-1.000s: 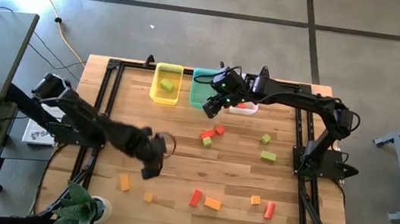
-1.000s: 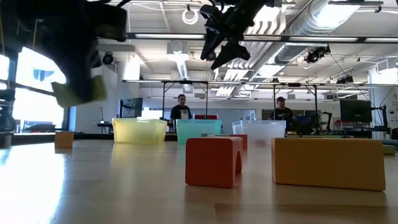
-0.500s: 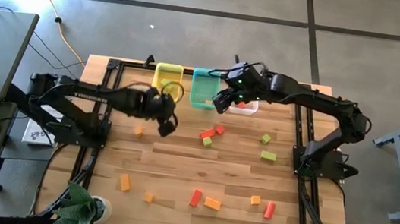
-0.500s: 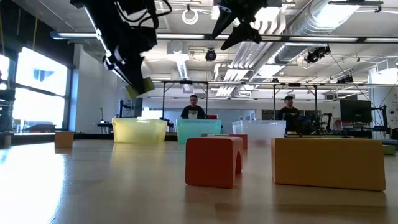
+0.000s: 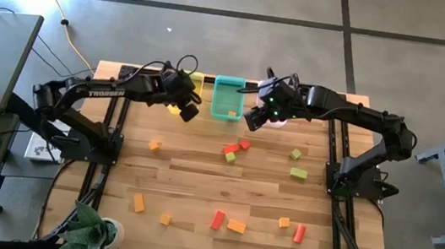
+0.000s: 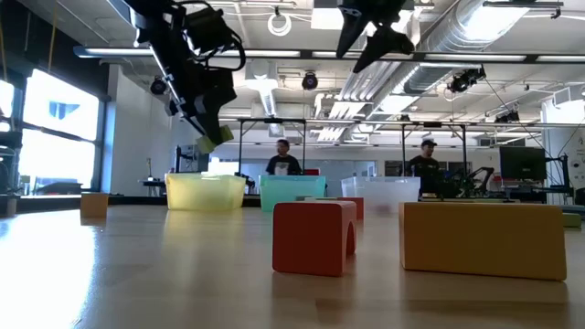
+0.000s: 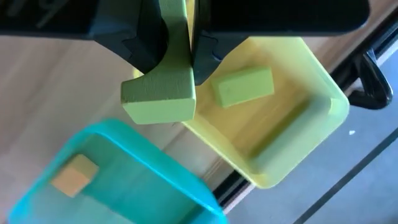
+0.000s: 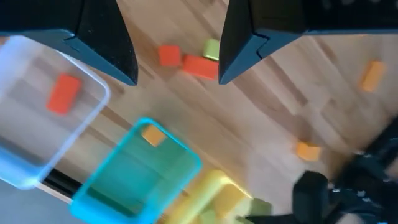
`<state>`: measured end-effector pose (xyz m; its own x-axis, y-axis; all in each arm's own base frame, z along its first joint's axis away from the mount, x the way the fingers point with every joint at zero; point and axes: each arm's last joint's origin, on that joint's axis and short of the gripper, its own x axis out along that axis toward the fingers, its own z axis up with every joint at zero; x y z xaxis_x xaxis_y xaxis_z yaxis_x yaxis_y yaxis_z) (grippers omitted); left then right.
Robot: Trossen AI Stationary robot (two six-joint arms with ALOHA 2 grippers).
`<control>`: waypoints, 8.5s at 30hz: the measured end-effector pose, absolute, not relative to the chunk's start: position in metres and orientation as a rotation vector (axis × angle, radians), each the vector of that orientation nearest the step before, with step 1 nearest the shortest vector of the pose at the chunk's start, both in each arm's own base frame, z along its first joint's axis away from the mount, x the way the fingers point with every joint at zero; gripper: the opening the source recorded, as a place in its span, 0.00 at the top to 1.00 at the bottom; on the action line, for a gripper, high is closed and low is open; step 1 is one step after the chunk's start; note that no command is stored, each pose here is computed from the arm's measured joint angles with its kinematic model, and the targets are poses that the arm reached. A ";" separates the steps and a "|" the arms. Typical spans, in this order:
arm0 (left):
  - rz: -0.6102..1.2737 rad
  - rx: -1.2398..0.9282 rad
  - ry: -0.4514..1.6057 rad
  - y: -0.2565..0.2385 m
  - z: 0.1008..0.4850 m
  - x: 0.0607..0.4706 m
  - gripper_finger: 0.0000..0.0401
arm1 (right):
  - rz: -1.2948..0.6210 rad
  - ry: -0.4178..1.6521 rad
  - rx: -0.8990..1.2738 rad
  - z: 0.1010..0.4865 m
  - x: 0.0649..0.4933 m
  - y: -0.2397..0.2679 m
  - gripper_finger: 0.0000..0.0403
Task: Sort & place blocks by color
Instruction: Put the green block into the yellow bin, then put the yellow block into the blue bin, then put the green block into the yellow bin
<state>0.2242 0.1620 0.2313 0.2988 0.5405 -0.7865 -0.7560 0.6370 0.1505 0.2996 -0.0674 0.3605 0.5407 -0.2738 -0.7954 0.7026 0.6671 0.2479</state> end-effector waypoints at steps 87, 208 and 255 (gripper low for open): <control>0.612 -0.417 0.721 0.138 0.269 0.271 0.64 | -0.734 1.288 1.030 0.195 0.198 0.179 0.42; 0.674 -0.221 0.772 0.151 0.269 0.264 0.64 | -0.601 0.455 0.537 0.175 0.351 -0.147 0.74; 0.458 -0.179 0.971 0.109 0.258 0.270 0.52 | -0.462 0.440 0.647 0.255 0.320 -0.090 0.54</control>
